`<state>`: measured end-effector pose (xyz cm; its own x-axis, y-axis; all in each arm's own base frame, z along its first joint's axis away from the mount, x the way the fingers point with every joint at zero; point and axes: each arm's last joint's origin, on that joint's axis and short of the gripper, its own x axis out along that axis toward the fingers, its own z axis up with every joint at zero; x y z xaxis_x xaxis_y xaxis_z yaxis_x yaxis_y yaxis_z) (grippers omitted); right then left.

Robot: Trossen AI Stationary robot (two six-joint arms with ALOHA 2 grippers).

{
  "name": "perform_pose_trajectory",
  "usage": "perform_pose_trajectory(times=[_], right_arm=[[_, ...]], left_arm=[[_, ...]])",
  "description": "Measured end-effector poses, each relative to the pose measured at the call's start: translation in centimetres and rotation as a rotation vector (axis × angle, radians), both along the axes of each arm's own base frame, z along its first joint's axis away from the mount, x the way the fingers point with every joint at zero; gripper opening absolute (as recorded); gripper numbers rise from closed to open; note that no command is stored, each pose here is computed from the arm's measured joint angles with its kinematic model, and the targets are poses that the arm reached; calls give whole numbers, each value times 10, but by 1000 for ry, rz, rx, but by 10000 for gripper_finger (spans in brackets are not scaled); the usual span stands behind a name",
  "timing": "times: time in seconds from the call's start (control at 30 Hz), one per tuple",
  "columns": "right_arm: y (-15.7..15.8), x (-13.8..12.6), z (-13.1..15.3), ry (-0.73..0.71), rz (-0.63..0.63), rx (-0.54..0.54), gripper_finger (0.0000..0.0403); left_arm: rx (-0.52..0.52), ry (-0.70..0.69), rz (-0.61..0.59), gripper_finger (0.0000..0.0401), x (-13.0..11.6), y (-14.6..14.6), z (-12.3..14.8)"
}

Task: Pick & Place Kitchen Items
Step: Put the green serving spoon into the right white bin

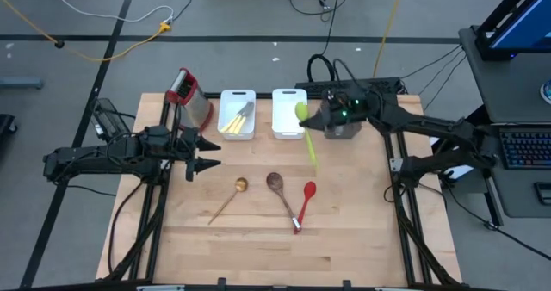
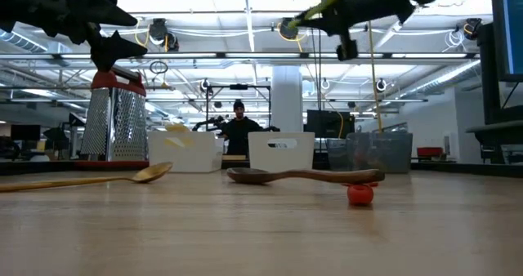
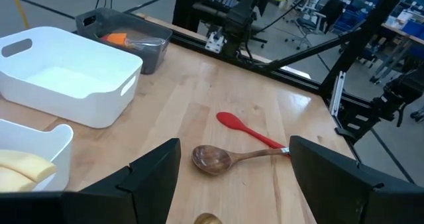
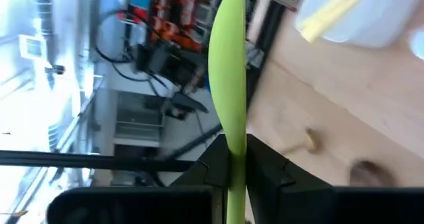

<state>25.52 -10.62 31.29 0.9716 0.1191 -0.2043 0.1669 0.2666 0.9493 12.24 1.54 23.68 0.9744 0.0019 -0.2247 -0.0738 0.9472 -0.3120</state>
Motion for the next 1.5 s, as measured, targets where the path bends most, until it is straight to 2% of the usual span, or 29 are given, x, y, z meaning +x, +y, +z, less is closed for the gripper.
perform_pose_trajectory(times=[0.3, 0.4, 0.63, 0.8, 1.1, 1.4, 1.5], right_arm=[[-53, 28, 18, -60, -17, 95, 20], [-76, 35, 16, -52, -13, 136, 20], [-119, 39, -25, 60, -66, 395, 20], [-138, 42, -55, 120, -100, 482, 20], [-152, 47, -88, 186, -141, 581, 21], [-145, 54, -92, 210, -140, 624, 21], [-146, 54, -93, 217, -179, 619, 21]], left_arm=[[3, -2, 0, 285, 0, 0, 0], [4, -2, -1, 285, 0, 0, 0], [9, -1, -2, 285, 0, 0, 0], [30, 0, -7, 285, 0, 0, 0], [32, 0, -7, 285, 0, 0, 0], [41, 0, -9, 285, 0, 0, 0], [41, 0, -10, 285, 0, 0, 0]])
